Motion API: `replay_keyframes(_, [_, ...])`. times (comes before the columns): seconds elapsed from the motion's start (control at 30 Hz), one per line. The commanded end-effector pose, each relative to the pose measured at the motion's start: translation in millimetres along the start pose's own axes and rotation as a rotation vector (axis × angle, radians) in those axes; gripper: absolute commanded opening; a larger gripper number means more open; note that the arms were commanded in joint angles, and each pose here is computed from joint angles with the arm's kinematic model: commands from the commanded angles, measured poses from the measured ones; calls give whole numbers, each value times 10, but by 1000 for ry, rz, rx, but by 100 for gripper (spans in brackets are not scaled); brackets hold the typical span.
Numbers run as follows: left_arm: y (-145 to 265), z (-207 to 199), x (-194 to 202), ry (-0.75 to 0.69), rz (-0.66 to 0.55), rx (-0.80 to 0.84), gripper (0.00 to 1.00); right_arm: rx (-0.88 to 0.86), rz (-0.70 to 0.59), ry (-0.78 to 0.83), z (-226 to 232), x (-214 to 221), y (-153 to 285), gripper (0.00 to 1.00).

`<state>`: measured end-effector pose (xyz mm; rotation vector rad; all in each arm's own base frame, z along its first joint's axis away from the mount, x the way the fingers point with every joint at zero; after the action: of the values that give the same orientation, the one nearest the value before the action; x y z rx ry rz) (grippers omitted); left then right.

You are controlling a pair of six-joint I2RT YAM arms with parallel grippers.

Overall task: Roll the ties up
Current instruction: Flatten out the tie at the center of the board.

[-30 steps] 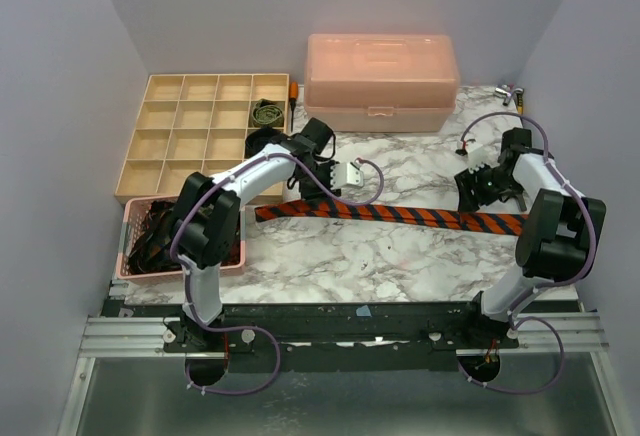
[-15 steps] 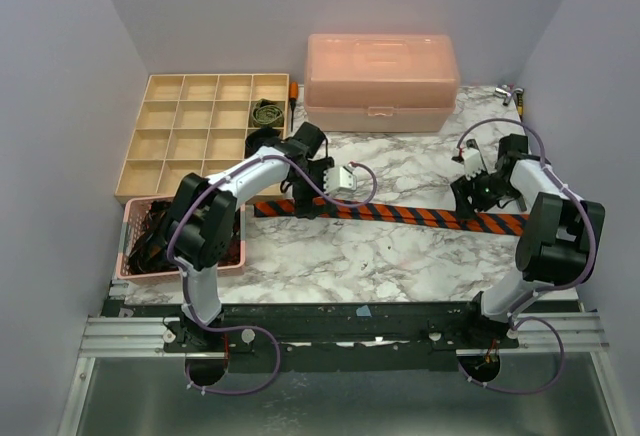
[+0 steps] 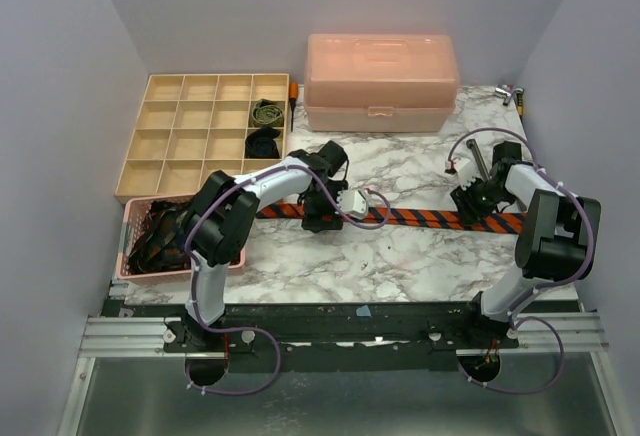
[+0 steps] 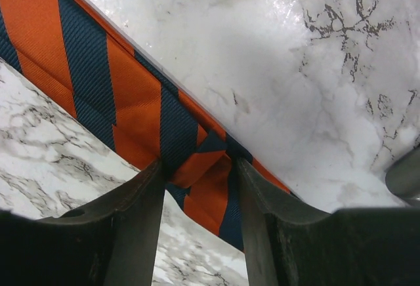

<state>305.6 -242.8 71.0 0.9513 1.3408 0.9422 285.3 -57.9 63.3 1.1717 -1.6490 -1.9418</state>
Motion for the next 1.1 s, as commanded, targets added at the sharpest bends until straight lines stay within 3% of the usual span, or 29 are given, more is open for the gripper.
replay_keyframes(0.0, [12, -367, 43, -17, 43, 126, 79, -38, 146, 80, 109, 316, -84, 46])
replay_keyframes(0.13, [55, -629, -14, -8, 5, 178, 72, -39, 189, 128, 106, 455, -5, 43])
replay_keyframes(0.3, [102, -731, -95, 64, -53, 184, 72, -58, 168, 111, 63, 485, 158, 45])
replay_keyframes(0.47, [290, -577, -157, 164, -159, 94, 86, -33, -62, -84, -99, 246, 600, 62])
replay_keyframes(0.6, [623, -489, -160, 250, -311, 44, 98, 91, -170, -292, -380, 398, 969, 66])
replay_keyframes(0.8, [1034, -386, -165, 357, -521, -2, 99, 335, -120, -476, -761, 798, 1049, 61])
replay_keyframes(1.07, [1316, -277, -176, 458, -679, -243, 99, 368, -51, -561, -966, 1080, 638, 58])
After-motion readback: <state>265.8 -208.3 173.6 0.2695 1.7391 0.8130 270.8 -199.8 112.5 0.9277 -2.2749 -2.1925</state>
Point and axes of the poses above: each gripper's point midway between its finger pads, its own y axis back along the fingers, its own z axis along the line the jaws close on, x = y × z, the point moved 5 cm from there along y, back along the fingers, and after that the axes turned 8 degrees about y, right-handed, at the moved point
